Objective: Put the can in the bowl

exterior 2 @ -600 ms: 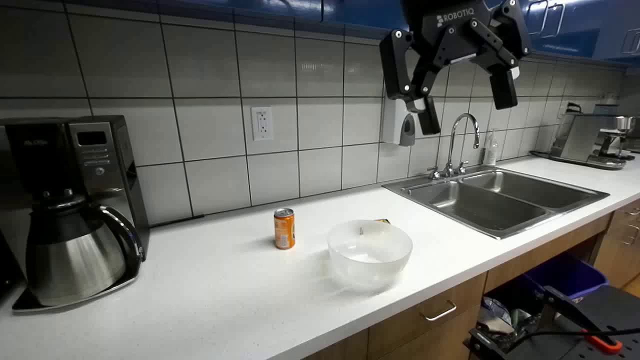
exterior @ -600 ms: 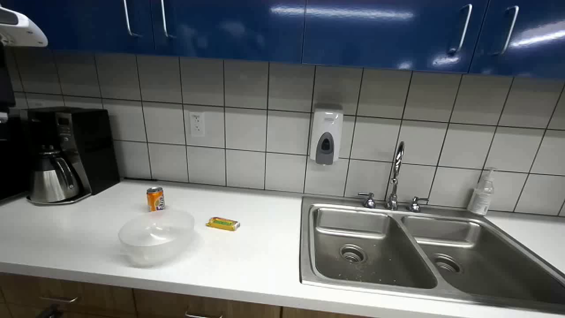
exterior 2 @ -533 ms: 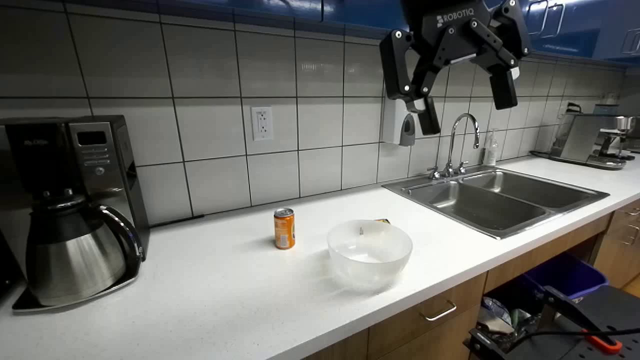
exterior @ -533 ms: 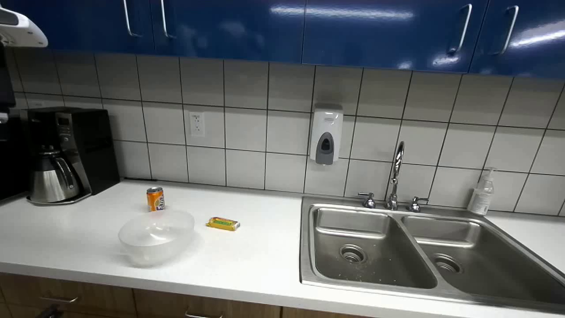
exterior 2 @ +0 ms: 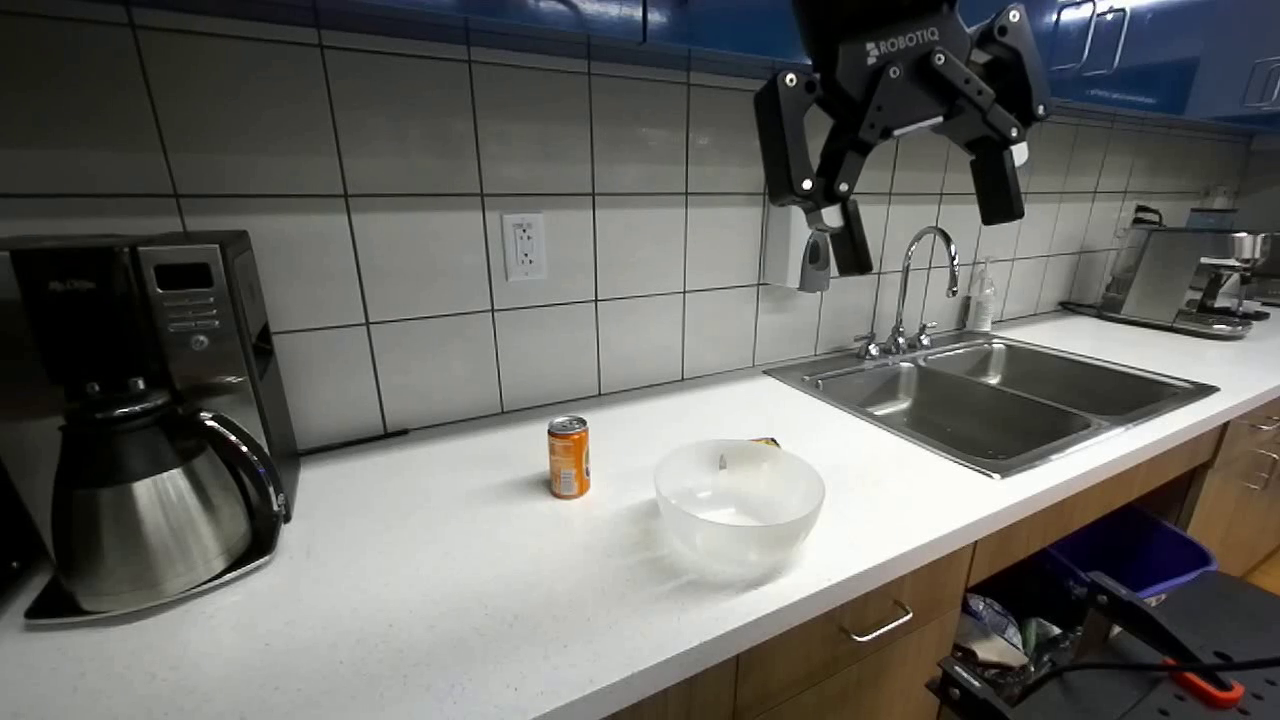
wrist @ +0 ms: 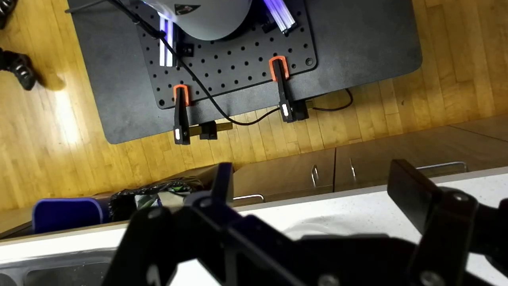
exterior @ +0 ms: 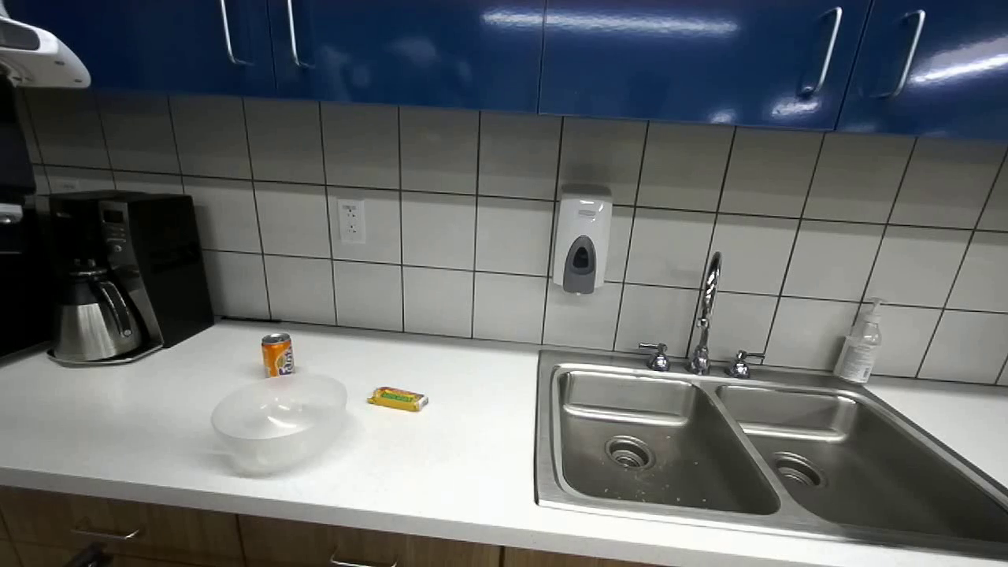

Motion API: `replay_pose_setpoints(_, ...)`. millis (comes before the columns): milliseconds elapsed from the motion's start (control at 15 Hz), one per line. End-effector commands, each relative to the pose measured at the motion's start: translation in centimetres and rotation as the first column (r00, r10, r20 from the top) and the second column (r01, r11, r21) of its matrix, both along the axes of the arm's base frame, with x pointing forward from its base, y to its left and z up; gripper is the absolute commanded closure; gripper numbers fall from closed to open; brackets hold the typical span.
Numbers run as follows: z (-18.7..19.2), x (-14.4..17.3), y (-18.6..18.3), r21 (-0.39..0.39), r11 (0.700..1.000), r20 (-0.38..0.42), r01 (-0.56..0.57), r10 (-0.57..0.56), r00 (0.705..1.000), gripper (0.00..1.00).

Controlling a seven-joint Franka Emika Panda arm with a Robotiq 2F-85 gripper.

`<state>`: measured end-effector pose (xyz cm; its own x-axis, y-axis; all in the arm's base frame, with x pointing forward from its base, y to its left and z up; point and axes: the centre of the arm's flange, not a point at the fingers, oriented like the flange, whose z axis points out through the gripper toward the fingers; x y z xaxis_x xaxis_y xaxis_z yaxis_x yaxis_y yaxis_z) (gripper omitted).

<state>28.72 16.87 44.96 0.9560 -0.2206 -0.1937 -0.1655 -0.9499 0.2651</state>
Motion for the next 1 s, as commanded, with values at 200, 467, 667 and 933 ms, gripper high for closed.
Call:
replay_pose_setpoints(200, -3.5, 4.8, 0.2, 0.016, 0.999, 0.068, -0.049, 0.047, 0.997, 0.0)
replay_pose_setpoints(467, -6.2, 7.4, 0.8, 0.029, 0.995, 0.126, -0.096, 0.092, 0.988, 0.0)
replay_pose_setpoints(667, -9.0, 9.4, 0.9, 0.041, 0.992, 0.145, -0.119, 0.112, 0.983, 0.0)
replay_pose_setpoints(933, -13.0, 12.5, 0.5, 0.046, 0.988, 0.176, -0.147, 0.137, 0.975, 0.0)
